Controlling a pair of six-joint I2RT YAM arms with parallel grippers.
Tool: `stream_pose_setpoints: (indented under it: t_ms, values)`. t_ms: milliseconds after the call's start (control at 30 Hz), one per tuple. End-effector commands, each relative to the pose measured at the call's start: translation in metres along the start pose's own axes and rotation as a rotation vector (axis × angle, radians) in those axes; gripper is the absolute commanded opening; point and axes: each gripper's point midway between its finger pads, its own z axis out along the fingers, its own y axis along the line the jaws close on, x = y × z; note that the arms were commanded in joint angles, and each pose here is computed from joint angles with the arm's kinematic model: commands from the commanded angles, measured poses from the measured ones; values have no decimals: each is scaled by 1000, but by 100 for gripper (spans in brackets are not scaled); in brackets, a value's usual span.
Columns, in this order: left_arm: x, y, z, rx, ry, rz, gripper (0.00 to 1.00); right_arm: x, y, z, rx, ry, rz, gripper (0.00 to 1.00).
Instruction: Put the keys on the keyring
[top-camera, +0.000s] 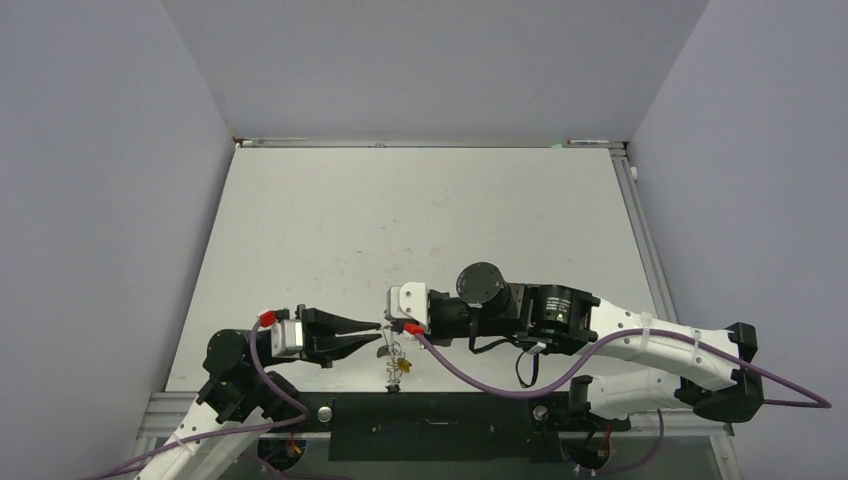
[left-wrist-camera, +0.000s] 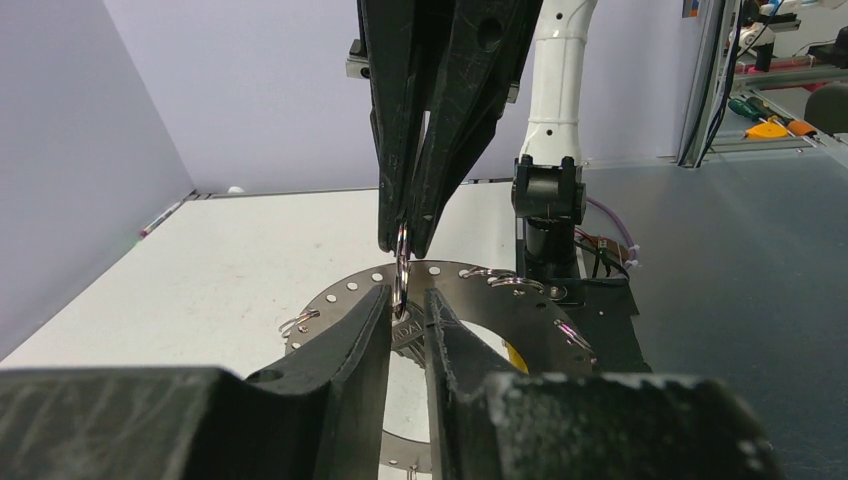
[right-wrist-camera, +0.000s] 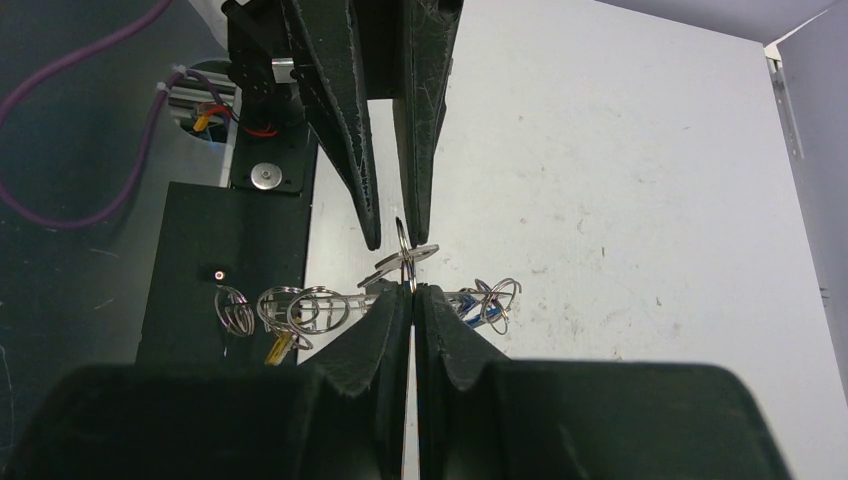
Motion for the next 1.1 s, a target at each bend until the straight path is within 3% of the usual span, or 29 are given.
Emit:
stream_pose_setpoints:
  t_ms: [0, 167, 367, 600, 1067]
  values:
    - [-8, 2, 2, -1, -26, 28, 12, -29, -5, -2, 7, -100, -10, 5]
    - [-7, 4, 2, -11, -21, 32, 0, -29, -2, -1, -8, -101, -8, 5]
    - [-6, 11, 0, -52, -6, 44, 0, -32, -3, -1, 0, -121, -3, 5]
    - [-6, 9, 1, -40, -6, 42, 0, -53, -13, -13, 89, -290, 27, 5]
    - [-3, 7, 1, -28, -1, 35, 0, -70, -22, -23, 144, -418, 57, 5]
